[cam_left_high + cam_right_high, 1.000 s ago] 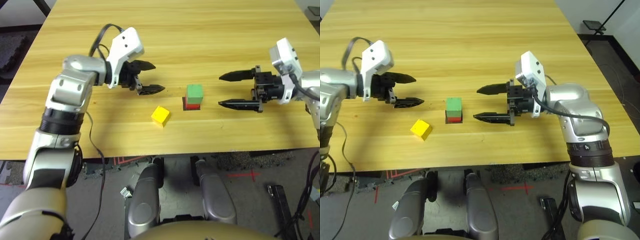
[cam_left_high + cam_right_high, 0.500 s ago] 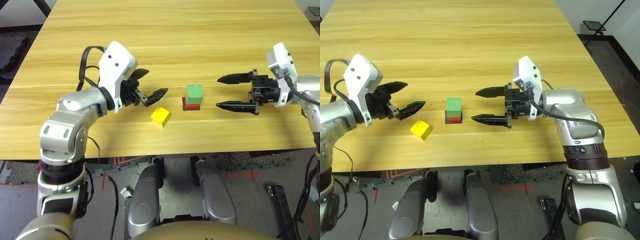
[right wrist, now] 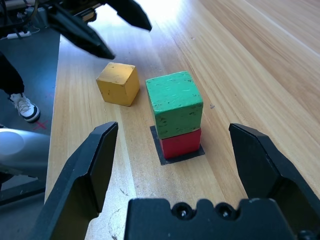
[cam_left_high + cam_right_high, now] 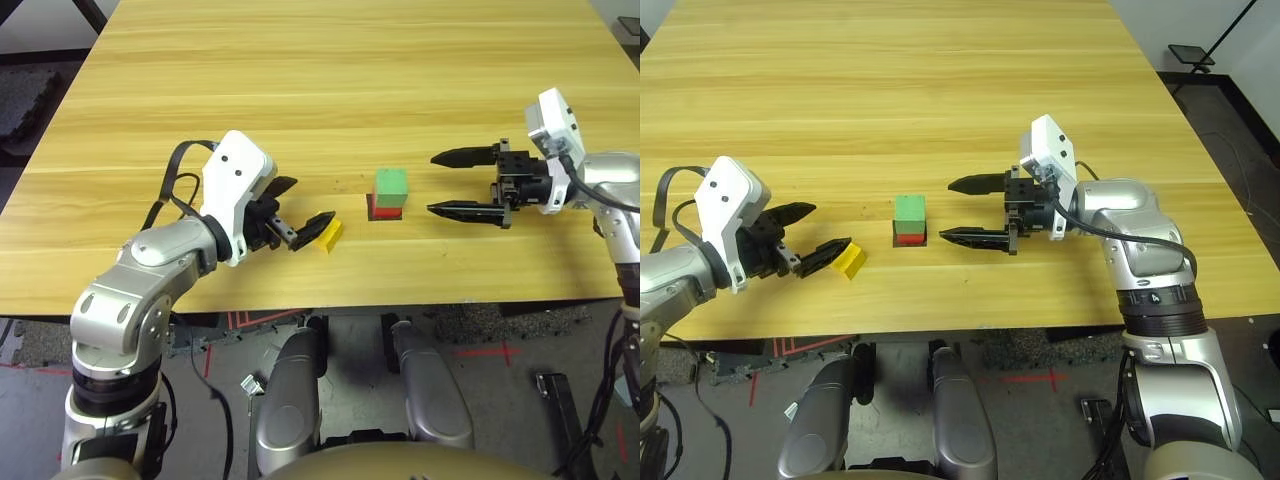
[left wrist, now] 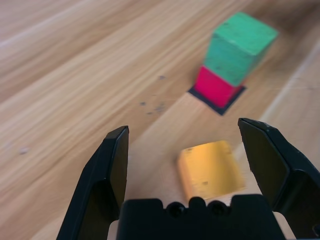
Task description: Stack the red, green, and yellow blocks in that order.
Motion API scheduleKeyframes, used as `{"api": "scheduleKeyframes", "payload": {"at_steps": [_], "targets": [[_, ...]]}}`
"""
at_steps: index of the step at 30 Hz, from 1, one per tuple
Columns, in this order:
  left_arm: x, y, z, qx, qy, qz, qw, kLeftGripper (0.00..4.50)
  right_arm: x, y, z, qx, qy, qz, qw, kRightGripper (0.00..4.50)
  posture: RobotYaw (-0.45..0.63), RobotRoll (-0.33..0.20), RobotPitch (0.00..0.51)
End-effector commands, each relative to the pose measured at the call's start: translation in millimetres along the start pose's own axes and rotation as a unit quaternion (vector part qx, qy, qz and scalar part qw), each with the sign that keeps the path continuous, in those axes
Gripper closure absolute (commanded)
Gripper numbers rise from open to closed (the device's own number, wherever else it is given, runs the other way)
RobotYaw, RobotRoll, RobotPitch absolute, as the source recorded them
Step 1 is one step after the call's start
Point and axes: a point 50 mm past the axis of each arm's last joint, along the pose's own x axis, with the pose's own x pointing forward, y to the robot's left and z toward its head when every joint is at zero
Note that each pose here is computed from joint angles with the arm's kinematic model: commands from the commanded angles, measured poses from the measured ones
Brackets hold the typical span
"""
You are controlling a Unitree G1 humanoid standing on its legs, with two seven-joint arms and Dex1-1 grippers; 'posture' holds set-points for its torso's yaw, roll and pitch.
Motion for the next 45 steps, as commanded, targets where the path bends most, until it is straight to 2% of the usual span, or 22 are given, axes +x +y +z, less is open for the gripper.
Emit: {"api": "scheduleKeyframes", "payload": {"at_steps": [1,10,27,33,42,45], "targets": [[-1.9,-11.7,-4.9,-0.009,0.037,-0.021,0.999,0.04,1.6,0.8,-3.3,0.002,0.005,0.002,1.0,0.0,0.35,0.12,0.273],[1.8,-13.4,-10.0,0.027,0.08,-0.026,0.996,0.04,2.8,0.7,-2.1,0.003,0.002,0.004,1.0,0.0,0.35,0.116,0.275],[13.7,-13.3,-17.7,-0.002,0.098,-0.02,0.995,0.04,-0.1,1.6,-1.4,0.002,0.004,-0.002,1.0,0.0,0.33,0.107,0.28],[15.8,-8.1,-29.8,0.0,0.12,-0.009,0.993,0.04,2.6,1.4,-1.9,0.004,0.0,0.0,1.0,0.0,0.33,0.111,0.287],[23.1,-4.9,-34.3,-0.003,0.113,-0.002,0.994,0.04,3.5,0.2,-0.6,0.003,-0.002,0.002,1.0,0.0,0.34,0.11,0.289],[25.6,-5.4,-33.9,-0.007,0.108,-0.003,0.994,0.97,3.8,-0.1,-0.4,0.002,-0.002,0.003,1.0,0.0,0.34,0.109,0.29]]}}
